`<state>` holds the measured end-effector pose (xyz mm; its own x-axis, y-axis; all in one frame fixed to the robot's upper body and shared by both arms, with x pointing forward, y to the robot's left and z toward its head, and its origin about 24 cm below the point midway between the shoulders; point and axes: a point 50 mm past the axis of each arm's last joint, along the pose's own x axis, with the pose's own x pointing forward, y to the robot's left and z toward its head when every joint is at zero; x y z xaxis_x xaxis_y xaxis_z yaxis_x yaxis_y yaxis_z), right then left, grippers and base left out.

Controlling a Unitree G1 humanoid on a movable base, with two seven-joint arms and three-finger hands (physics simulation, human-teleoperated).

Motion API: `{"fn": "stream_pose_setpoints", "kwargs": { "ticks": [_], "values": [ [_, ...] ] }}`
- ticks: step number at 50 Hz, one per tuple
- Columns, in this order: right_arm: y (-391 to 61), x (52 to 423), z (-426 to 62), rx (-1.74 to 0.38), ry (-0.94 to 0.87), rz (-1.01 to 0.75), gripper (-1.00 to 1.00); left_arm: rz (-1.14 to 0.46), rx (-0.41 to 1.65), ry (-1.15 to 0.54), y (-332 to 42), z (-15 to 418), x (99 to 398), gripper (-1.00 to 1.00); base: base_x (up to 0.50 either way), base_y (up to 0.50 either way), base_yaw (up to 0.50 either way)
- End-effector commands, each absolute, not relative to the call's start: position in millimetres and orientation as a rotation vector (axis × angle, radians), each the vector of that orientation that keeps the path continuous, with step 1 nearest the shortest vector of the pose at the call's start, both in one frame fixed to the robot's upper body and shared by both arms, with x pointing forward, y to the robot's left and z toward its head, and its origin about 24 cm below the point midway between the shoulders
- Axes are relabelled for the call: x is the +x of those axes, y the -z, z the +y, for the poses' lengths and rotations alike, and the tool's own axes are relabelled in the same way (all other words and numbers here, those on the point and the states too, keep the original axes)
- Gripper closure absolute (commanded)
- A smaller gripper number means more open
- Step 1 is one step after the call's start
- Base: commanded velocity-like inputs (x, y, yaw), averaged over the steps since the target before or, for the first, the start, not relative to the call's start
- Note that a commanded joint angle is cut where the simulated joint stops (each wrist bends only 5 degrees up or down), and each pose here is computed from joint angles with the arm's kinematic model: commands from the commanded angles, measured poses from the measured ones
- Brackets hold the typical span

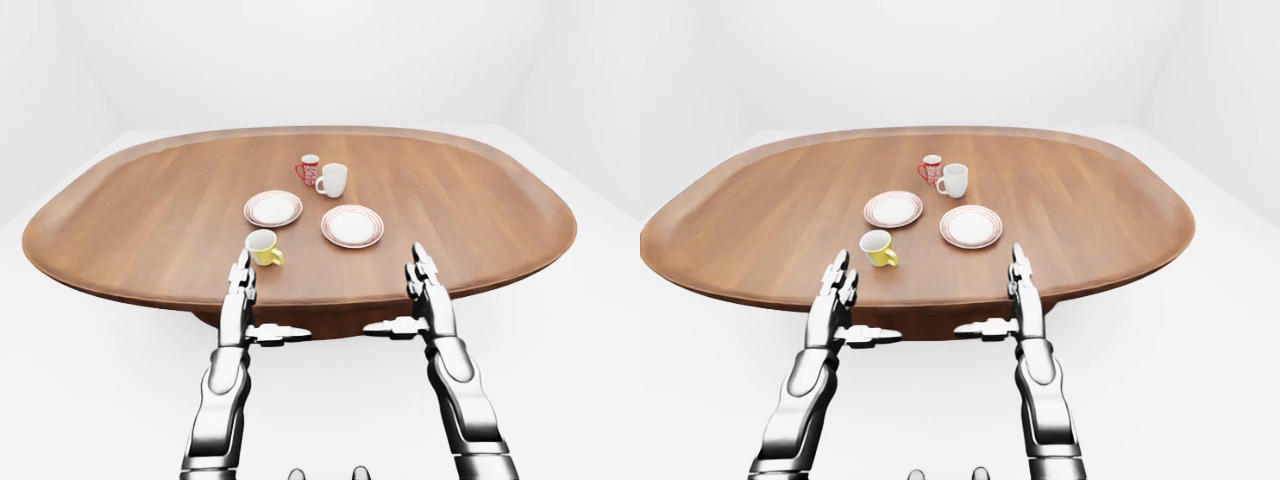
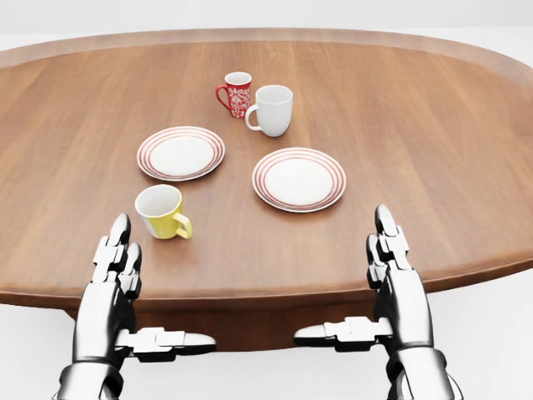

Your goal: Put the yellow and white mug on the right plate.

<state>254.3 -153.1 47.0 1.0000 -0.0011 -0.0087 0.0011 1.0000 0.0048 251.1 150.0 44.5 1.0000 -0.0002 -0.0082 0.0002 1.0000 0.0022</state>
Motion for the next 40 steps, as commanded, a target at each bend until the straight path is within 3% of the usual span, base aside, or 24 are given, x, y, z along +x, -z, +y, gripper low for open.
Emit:
{"fn": "stream_pose_setpoints", "kwargs": {
  "ticks": [1,12,21,28,40],
  "values": [
    [-41.3,254.9,-159.9,-0.003,-0.014,0.006,-1.0,0.003,0.01,0.0,-40.4,159.6,253.6,-1.0,0.0,0.0,0.0],
    [-53.6,250.8,-159.4,-0.015,-0.019,-0.001,-1.0,-0.003,0.016,0.0,-53.4,162.8,248.9,-1.0,0.0,0.0,0.0],
    [-89.6,240.3,-159.8,-0.039,-0.023,-0.155,-1.0,-0.134,0.033,-0.011,-84.7,169.0,240.9,-1.0,0.0,0.0,0.0],
    [-93.9,238.4,-160.1,-0.045,-0.024,-0.174,-1.0,-0.188,0.038,-0.01,-97.3,168.8,235.5,-1.0,0.0,0.0,0.0],
    [-96.3,237.8,-161.8,-0.049,-0.014,-0.184,-1.0,-0.175,0.037,-0.006,-94.1,167.9,236.4,-1.0,0.0,0.0,0.15]
  ]
}}
